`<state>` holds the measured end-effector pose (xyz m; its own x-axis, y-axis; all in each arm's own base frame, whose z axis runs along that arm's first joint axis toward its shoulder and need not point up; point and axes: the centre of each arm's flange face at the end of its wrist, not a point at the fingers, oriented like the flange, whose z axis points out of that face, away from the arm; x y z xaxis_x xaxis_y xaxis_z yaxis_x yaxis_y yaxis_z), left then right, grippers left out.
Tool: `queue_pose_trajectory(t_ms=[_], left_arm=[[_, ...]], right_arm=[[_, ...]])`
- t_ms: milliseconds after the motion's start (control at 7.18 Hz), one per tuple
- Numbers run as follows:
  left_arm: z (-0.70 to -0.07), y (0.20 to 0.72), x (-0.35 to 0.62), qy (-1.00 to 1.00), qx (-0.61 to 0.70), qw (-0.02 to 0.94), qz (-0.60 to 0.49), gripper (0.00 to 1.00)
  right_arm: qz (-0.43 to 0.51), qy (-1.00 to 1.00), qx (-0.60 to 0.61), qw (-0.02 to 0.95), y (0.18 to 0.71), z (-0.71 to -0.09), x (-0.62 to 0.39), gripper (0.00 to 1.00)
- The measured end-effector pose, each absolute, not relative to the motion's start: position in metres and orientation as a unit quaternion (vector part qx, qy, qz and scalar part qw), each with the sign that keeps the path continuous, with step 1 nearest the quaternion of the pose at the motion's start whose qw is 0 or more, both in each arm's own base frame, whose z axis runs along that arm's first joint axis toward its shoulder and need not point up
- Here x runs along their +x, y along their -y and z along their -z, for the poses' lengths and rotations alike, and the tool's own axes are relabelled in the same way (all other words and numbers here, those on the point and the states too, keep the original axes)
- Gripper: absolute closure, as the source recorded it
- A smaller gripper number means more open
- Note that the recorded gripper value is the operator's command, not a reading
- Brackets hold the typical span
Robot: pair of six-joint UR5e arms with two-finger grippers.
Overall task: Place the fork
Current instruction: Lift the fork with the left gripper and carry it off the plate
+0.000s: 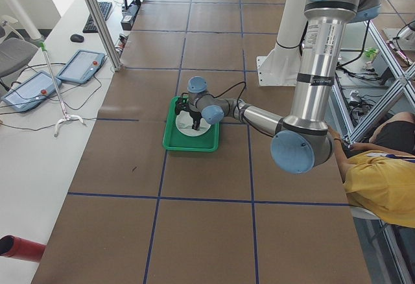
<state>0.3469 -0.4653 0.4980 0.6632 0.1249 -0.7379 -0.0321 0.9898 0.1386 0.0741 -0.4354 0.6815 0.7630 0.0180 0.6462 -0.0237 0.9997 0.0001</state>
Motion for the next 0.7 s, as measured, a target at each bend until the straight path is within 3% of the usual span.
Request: queue_pose_trajectory(t_ms=[696], left_arm=[[-0.449,0.471,0.303,-0.408,0.027,0.912,-0.02,1.0]], right_arm=[[-0.011,0.343,0.004,0.939,0.435,-0.682,0.074,0.0]])
